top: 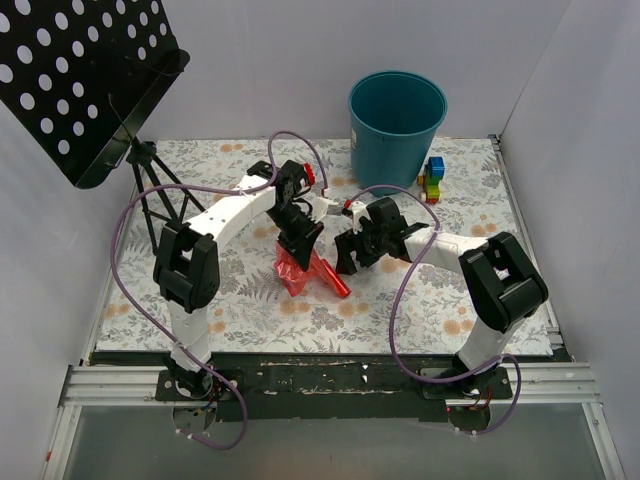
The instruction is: Put the trash bags into the trash bin
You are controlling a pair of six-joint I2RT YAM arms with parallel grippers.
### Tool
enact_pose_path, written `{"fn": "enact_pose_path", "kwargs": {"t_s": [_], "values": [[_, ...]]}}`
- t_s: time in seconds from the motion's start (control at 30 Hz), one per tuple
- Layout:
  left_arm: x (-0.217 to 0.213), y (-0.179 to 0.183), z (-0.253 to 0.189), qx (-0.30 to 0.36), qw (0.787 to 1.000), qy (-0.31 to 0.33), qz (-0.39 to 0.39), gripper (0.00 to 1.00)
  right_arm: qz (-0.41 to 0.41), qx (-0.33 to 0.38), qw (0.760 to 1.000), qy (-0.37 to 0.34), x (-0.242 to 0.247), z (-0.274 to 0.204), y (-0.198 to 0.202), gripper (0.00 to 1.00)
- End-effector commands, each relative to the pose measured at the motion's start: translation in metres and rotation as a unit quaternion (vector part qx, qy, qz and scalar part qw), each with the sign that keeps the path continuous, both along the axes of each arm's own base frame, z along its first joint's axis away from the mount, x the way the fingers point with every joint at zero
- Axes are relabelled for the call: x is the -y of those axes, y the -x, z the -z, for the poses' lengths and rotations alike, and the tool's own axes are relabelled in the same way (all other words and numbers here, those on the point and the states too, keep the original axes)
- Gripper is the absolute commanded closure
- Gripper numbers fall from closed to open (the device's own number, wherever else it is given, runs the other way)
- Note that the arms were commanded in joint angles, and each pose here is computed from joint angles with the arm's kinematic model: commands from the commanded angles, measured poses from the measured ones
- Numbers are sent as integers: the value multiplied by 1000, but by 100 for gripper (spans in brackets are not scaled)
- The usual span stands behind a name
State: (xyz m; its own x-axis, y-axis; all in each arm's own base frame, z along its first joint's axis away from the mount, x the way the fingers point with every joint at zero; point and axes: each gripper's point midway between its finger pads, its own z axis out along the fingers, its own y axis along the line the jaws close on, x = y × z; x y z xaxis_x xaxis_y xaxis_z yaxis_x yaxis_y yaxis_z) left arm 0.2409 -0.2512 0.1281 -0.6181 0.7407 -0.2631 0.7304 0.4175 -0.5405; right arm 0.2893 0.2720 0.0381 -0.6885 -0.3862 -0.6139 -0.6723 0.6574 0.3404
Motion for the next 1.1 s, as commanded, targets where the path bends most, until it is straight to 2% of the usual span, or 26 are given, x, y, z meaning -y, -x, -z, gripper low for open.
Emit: {"fn": "enact_pose_path", "kwargs": {"t_s": [0.0,0.37,0.57,1.07], "values": [[-17,7,-30,45,999,-10,6,100,17,7,1000,-10,-9,-9,-15,11],[-72,56,-8,40,995,-90,11,100,5,2,1000,-30,-17,-16,-13,11],[-96,83,15,5,990,-137,15,100,-19,-2,999,-29,-30,-12,-5,11],[-108,97,25,-1,988,-150,18,100,-100,12,995,-21,-71,-5,22,11]]}}
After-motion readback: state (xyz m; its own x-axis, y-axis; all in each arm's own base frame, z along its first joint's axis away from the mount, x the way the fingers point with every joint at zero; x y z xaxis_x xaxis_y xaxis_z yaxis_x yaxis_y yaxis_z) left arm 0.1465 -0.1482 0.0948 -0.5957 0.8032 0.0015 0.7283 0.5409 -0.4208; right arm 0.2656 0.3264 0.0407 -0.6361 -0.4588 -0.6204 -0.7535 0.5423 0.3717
